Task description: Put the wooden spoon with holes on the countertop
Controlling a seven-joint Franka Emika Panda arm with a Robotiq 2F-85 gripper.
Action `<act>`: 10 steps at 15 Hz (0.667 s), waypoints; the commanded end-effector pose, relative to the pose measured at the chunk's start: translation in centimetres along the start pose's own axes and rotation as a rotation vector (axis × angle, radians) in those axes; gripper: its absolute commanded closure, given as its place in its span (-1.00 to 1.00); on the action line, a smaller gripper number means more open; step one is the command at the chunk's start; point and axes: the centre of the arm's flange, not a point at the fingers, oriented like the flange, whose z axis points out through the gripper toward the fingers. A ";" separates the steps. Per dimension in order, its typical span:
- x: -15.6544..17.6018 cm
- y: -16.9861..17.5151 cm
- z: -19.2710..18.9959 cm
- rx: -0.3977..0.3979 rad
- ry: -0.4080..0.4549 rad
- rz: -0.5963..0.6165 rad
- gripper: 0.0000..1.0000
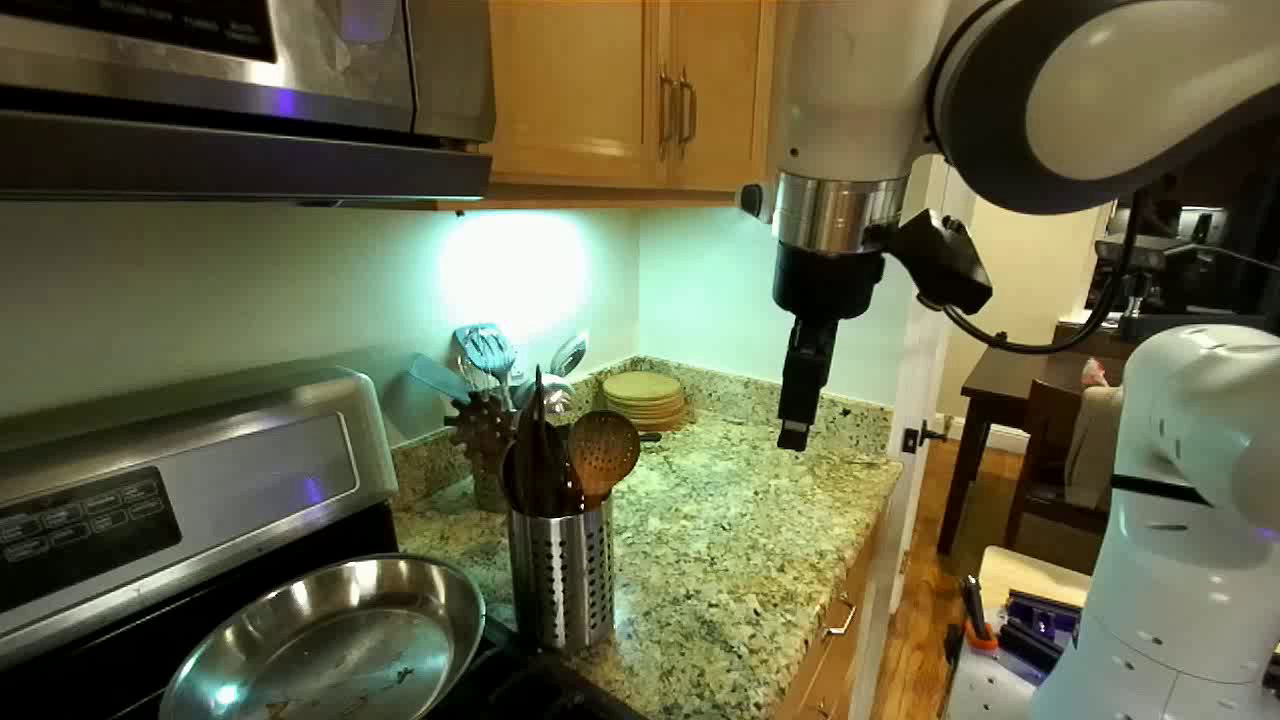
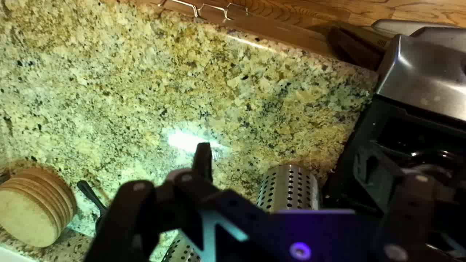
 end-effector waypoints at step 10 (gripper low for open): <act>1.6 1.0 0.6 0.040 -0.020 0.000 -1.00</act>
